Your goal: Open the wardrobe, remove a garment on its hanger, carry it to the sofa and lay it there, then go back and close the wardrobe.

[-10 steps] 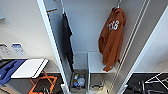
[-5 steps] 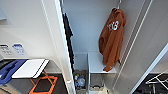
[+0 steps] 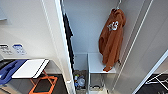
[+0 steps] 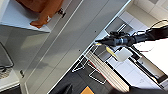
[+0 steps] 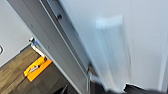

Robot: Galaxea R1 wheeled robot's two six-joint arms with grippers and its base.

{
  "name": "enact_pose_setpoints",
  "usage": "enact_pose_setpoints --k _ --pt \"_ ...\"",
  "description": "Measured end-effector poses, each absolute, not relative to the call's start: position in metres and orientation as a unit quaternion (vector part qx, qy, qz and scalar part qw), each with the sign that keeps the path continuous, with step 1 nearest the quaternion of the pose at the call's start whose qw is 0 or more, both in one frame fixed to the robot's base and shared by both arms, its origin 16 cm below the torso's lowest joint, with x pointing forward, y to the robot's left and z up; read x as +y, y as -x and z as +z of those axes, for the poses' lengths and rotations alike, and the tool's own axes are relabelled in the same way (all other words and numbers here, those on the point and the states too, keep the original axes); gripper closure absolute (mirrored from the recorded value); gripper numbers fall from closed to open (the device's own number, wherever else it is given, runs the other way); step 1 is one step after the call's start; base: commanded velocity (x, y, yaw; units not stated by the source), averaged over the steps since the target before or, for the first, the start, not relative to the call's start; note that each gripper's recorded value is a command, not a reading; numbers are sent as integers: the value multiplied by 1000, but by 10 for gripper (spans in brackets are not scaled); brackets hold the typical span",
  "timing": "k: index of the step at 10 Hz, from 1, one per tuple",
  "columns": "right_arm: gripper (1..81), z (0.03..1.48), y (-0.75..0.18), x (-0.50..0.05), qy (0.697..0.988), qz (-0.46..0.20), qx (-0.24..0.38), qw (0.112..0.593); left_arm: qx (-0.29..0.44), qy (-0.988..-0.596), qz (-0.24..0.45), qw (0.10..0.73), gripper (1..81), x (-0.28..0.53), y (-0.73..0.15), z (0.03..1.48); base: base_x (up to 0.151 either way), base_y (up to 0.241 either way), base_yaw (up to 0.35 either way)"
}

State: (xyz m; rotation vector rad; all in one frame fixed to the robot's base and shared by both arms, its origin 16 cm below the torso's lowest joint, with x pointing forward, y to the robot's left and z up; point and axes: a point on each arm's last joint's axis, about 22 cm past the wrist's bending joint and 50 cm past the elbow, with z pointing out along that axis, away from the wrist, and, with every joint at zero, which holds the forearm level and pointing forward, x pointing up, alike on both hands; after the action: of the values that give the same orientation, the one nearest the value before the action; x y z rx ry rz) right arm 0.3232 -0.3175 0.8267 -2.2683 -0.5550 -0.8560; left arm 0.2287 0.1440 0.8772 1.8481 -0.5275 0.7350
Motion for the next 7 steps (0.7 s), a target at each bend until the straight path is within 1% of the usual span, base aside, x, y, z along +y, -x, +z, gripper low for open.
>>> enact_pose_setpoints --k 1,3,4,5,6,7 --pt "10 779 -269 -332 897 -253 -193 307 -218 -775 311 504 10 151 -235 865 0 0 0" --pt "10 777 -297 -387 903 -291 -164 269 -214 -783 316 491 10 157 -240 843 0 0 0" --pt "10 757 -286 -419 918 -276 -148 243 -210 -787 317 486 10 157 -247 830 0 0 0" --pt "10 746 -277 -435 925 -267 -135 234 -204 -794 313 479 10 159 -250 817 0 0 0" --pt "10 735 -267 -438 927 -262 -124 237 -198 -802 311 471 10 163 -255 803 0 0 0" --pt "10 719 -260 -420 926 -253 -115 254 -190 -812 306 460 10 167 -259 783 0 0 0"
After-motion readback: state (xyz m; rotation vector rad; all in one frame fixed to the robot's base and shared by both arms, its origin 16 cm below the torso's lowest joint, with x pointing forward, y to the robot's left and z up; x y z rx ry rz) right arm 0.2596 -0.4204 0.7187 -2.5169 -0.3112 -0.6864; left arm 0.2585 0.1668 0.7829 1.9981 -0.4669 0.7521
